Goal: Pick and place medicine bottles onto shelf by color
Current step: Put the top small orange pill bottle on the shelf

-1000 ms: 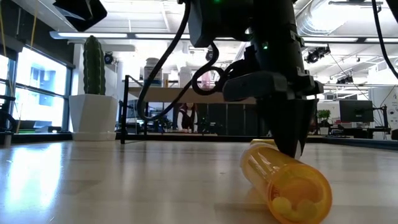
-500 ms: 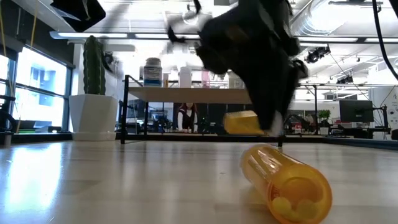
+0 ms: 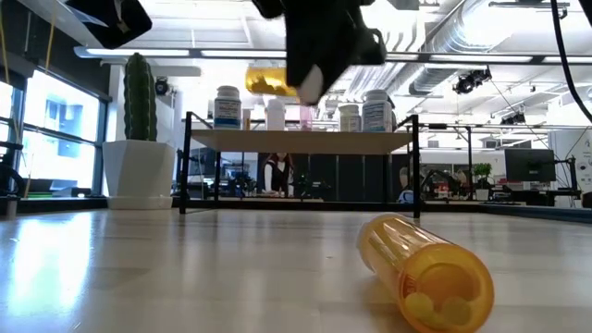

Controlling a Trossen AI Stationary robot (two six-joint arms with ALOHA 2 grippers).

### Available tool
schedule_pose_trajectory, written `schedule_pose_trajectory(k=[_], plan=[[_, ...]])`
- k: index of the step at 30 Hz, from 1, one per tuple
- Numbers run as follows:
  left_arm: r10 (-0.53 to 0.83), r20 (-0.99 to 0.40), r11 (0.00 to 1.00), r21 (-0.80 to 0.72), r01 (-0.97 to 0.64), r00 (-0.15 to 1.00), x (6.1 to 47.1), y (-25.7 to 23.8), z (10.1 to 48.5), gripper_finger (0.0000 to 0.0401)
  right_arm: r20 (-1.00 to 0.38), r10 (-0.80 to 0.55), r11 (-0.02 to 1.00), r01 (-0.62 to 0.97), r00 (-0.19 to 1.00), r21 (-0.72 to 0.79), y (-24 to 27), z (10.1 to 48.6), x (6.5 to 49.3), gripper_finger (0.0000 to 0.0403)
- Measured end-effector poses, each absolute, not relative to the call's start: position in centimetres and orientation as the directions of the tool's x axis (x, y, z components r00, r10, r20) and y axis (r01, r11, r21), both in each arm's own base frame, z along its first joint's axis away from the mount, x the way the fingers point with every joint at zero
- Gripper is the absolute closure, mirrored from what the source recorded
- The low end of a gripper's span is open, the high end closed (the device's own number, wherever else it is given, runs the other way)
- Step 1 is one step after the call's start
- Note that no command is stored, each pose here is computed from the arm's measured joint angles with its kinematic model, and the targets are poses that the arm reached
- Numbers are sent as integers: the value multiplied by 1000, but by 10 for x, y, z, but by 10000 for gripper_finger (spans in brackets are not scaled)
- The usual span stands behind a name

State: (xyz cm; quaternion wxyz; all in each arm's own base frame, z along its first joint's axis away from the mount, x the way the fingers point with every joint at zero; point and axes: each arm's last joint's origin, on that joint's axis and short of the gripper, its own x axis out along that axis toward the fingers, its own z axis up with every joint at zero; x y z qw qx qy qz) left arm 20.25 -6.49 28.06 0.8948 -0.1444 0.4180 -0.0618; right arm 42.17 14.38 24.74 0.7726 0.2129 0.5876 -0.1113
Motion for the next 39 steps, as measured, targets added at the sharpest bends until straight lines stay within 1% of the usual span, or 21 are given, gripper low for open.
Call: schedule_pose_trajectory(k=[9, 14, 17, 23, 32, 36, 39], plan=[[-325, -719, 906, -423, -16, 614, 205, -58, 281, 217, -927, 97, 931, 296, 361, 213, 148, 272, 426, 302], [-467, -674, 838, -544, 45, 572, 205, -59, 286, 217, -912, 117, 944, 241, 392, 225, 157, 284, 424, 302], [-516, -647, 811, -580, 77, 562, 205, -60, 293, 217, -904, 130, 952, 203, 408, 228, 163, 290, 423, 302], [-522, -624, 791, -609, 57, 581, 207, -61, 303, 217, -882, 145, 966, 127, 448, 223, 176, 303, 419, 302], [-568, -608, 732, -681, 3, 554, 206, -62, 304, 217, -819, 75, 983, 97, 569, 157, 189, 332, 414, 302], [-581, -544, 687, -726, 6, 605, 211, -63, 310, 217, -784, 40, 993, 60, 620, 98, 190, 345, 413, 302], [-592, -474, 624, -781, -1, 652, 216, -64, 318, 217, -763, 24, 999, 19, 646, 48, 189, 353, 412, 301]])
